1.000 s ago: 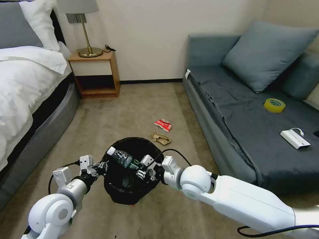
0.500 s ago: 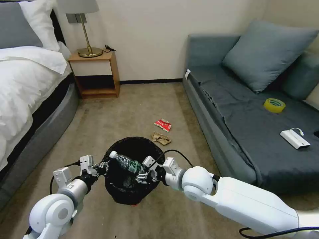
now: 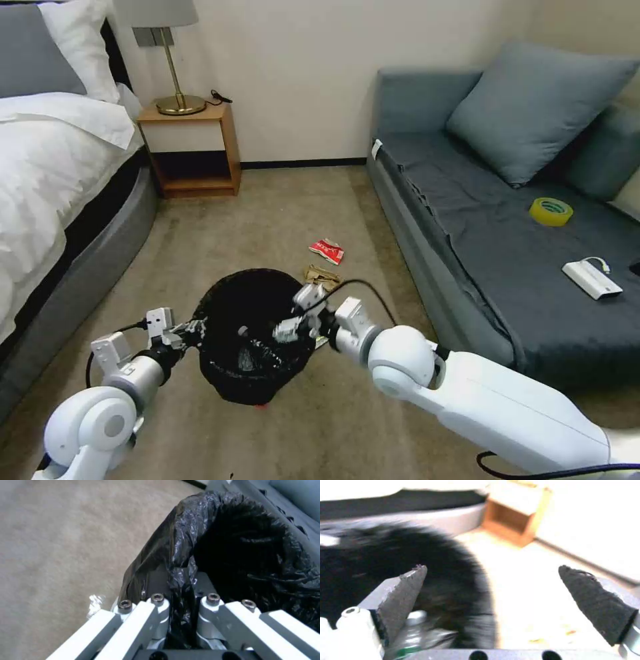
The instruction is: Pick up the trash bin, then pick up the garbage on the floor and place it into the trash bin.
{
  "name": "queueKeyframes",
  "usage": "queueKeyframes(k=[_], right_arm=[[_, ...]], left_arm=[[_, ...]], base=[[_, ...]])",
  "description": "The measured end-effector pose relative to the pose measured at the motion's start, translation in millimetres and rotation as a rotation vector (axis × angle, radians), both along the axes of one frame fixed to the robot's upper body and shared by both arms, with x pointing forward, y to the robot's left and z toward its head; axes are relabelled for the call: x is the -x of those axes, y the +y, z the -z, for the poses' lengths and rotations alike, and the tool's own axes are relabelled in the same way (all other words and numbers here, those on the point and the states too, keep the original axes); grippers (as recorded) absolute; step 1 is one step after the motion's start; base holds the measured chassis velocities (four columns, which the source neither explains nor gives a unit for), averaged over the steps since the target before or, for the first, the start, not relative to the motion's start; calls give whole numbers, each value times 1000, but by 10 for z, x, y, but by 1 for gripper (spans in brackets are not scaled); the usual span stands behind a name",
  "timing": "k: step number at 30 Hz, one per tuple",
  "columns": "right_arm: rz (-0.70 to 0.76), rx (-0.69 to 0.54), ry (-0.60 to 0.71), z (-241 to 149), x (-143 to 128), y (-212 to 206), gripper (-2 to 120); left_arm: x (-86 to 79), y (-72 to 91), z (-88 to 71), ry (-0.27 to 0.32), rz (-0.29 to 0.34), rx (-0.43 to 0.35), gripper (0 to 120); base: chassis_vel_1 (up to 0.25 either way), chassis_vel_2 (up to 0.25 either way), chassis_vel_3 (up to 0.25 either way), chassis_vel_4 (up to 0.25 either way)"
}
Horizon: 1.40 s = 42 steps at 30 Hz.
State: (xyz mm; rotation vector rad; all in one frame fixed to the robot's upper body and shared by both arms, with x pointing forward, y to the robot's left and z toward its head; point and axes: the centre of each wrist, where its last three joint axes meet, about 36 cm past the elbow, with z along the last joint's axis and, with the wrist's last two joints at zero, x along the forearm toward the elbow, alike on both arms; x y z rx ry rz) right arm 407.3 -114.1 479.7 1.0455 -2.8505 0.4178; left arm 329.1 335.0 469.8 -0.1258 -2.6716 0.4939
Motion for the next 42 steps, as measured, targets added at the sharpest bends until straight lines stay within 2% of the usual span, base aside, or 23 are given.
queueKeyframes(k=[2, 5, 7, 13, 22, 33, 42], right_arm=[[80, -29, -65, 47, 81, -102, 100], [126, -47, -79, 110, 178, -163, 100], [177, -64, -81, 222, 361, -265, 100], [226, -68, -93, 271, 522, -370, 100], [411, -75, -41, 423, 1174, -590, 100], [462, -108, -12, 543, 1450, -484, 100], [464, -112, 11, 520, 1463, -440, 100]], left_arm=[[5, 60, -1, -18, -21, -23, 6], [13, 99, 4, -20, -34, -31, 6], [16, 153, 1, -23, -52, -39, 6], [14, 202, -3, -29, -68, -47, 6], [-1, 283, 24, -39, -118, -65, 6], [-13, 440, -57, -54, -153, -59, 6], [-21, 520, -93, -59, -163, -55, 6]], base=[[0, 0, 0, 0], [0, 0, 0, 0], [0, 0, 0, 0], [0, 0, 0, 0], [0, 0, 0, 0], [0, 0, 0, 0], [0, 0, 0, 0]])
